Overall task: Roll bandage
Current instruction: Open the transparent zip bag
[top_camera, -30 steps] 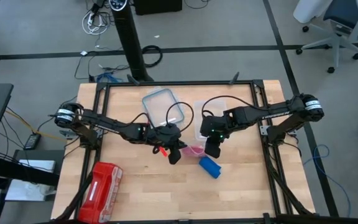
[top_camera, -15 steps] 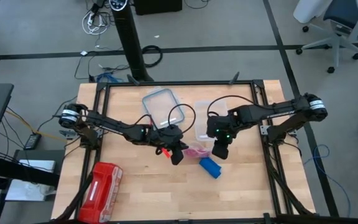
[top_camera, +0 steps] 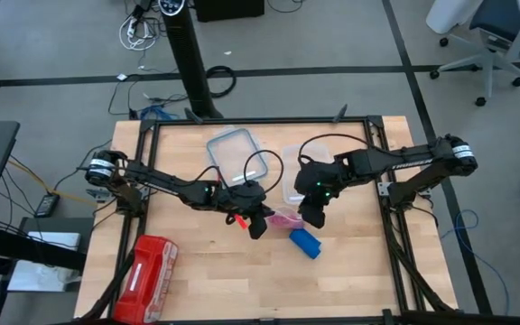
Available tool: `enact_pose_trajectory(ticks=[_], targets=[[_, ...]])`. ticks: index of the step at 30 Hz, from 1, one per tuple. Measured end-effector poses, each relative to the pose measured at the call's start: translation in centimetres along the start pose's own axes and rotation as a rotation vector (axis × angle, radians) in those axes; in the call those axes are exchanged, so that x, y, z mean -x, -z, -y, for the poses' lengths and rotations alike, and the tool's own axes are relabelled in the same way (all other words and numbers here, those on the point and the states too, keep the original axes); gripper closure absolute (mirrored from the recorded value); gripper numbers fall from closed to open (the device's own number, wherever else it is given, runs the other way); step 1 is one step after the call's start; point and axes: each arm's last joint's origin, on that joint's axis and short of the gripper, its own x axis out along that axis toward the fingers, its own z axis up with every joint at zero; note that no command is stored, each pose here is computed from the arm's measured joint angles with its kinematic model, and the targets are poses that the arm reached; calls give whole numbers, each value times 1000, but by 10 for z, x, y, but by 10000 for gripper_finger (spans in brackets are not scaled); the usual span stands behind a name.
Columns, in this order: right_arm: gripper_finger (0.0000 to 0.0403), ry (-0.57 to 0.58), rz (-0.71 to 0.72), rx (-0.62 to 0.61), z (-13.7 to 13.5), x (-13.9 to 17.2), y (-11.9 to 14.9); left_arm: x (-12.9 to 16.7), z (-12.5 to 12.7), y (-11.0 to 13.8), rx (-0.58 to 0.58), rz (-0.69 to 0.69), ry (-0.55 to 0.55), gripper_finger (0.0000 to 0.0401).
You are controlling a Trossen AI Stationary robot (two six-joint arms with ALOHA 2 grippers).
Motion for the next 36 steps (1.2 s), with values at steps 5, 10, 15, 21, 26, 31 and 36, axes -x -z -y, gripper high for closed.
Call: enact_pose_trajectory(ticks=[5,10,15,21,26,31,36], targets=[[266,22,-16,-13,7,-6,0,0,0,0,1,3,1,401],[258,-7,-64,-5,9,-16,1,0,0,-1,3,8,3,401],[265,24,-82,19,10,-25,1,0,1,-2,5,20,7,401],[274,111,-117,19,16,-38,1,0,1,-3,6,32,14,401],[282,163,-126,-82,22,-43,0,0,3,-2,5,31,18,401],[291,236,-101,-173,27,-42,0,0,3,-2,2,31,20,401],[304,278,-79,-281,34,-40,-2,0,3,-2,-23,32,19,401]])
